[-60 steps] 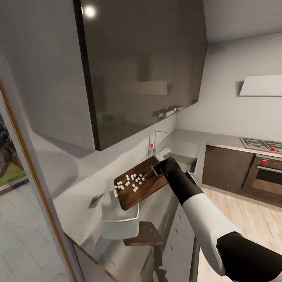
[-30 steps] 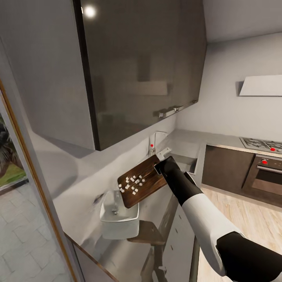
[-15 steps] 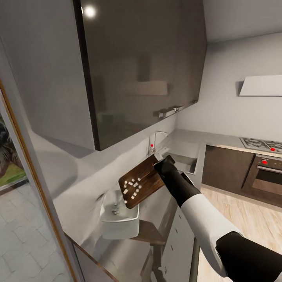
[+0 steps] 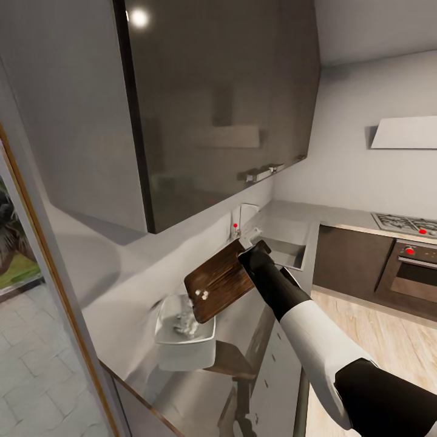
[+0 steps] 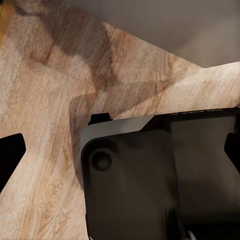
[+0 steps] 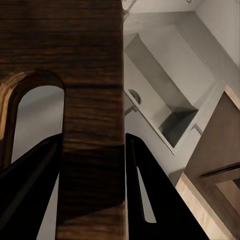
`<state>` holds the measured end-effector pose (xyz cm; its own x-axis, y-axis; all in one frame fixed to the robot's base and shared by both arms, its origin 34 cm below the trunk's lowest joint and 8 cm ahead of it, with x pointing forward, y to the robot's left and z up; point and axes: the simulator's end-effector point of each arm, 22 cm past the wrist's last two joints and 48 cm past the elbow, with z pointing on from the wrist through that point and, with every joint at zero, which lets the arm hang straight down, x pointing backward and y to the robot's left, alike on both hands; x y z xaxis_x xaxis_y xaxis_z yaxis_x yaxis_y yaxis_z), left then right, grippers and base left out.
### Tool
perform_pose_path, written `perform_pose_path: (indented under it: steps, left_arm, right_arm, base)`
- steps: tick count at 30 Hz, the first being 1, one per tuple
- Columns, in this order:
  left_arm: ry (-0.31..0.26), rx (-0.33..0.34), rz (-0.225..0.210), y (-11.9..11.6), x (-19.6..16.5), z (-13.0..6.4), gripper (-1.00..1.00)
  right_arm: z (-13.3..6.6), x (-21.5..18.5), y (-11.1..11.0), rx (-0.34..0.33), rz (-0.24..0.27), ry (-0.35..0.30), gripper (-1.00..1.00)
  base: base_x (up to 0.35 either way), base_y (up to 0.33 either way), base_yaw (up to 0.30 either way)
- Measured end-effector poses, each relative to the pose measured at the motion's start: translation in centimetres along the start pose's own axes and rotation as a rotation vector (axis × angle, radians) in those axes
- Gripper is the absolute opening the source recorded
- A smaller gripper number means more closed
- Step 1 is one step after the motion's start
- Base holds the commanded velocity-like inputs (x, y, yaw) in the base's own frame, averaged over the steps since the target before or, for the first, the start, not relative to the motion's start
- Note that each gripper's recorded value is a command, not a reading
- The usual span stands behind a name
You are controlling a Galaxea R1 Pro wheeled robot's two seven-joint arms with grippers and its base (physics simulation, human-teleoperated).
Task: In the kitchen, take the Vidalia onion out of the sink, dice it on the chopping board with the paring knife, put the diced onion into the bowl on the countertop, then place both the paring knife and the chopping board into the sink.
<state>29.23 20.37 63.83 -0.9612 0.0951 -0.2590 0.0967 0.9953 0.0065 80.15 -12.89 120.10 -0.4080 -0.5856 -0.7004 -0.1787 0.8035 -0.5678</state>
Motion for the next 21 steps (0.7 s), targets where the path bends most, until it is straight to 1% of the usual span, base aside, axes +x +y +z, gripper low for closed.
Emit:
perform_pose_path:
  steps: [15, 21]
  left_arm:
    - [0.001, -0.001, -0.001, 0.08, 0.04, 0.0, 1.0]
    - [0.001, -0.001, -0.001, 0.09, 0.05, 0.0, 1.0]
  right_arm:
    - [-0.01, -0.05, 0.01, 0.0, -0.001, -0.002, -1.0]
    - [-0.01, -0.17, 0.05, -0.011, 0.012, -0.007, -1.0]
  base:
    - [0.0, 0.0, 0.0]
    - [0.0, 0.0, 0.0]
